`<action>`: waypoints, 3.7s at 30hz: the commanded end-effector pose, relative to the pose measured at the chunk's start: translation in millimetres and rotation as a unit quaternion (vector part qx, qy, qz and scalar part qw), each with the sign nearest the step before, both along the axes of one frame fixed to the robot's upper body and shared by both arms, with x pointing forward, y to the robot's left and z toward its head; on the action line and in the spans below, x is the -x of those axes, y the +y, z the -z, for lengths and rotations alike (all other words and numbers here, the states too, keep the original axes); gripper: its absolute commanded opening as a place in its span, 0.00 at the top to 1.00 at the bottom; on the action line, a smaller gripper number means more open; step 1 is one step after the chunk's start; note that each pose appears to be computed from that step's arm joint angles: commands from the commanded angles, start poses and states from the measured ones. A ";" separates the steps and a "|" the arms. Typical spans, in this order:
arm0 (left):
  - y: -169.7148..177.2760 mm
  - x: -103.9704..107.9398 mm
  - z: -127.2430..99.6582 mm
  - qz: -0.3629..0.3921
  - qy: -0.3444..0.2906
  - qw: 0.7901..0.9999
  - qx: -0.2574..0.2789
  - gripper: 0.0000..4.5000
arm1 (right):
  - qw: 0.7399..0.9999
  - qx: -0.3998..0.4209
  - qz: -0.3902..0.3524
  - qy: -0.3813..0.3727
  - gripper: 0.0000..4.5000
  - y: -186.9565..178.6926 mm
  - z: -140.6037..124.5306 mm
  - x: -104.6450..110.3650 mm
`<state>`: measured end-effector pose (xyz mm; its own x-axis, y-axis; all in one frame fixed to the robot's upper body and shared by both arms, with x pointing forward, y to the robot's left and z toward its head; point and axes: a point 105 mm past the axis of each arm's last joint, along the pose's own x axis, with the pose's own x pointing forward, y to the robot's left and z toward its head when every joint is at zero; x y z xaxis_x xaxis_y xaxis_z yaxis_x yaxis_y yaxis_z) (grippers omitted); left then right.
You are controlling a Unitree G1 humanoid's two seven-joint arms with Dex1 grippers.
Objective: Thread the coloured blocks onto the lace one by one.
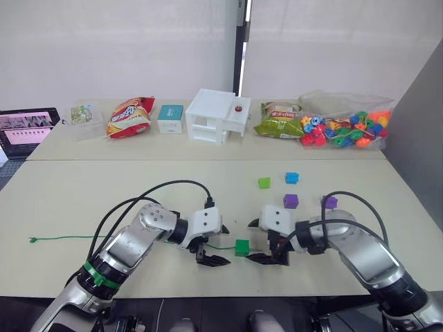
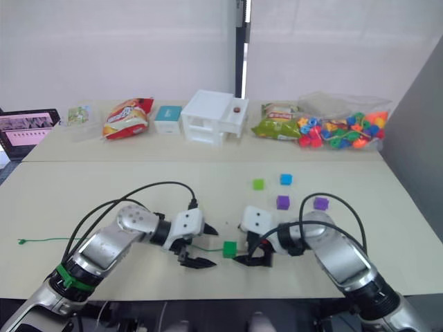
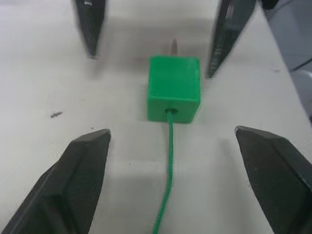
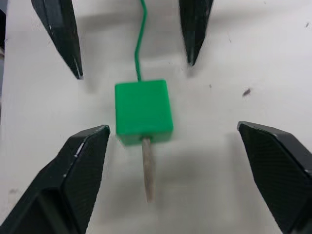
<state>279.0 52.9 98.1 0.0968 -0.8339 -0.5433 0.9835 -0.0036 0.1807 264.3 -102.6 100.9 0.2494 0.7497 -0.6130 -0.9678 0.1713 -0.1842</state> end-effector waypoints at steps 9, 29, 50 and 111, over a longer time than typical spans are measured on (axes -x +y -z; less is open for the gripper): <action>-27.8 3.1 4.9 0.021 0.002 0.999 0.029 0.21 | 0.999 0.012 0.000 -0.031 0.00 -10.7 -4.3 -2.6; -11.4 -0.1 -3.5 0.015 0.004 0.999 0.032 0.73 | 0.998 0.035 -0.018 -0.045 1.00 -12.3 6.5 -8.1; 266.6 3.1 -9.3 -0.200 -0.017 0.973 -0.116 0.73 | 0.997 0.031 -0.046 -0.061 1.00 -8.6 -7.9 -8.5; 26.4 -4.4 -23.5 -0.037 0.025 0.994 0.096 0.99 | 0.996 0.053 -0.049 -0.043 1.00 47.3 -17.6 -9.6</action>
<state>284.2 83.5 106.0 0.1423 -0.8965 -0.4196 0.9895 0.1183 0.0828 279.2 -59.5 113.6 0.2411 0.6843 -0.6881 -0.9612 0.0705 -0.2667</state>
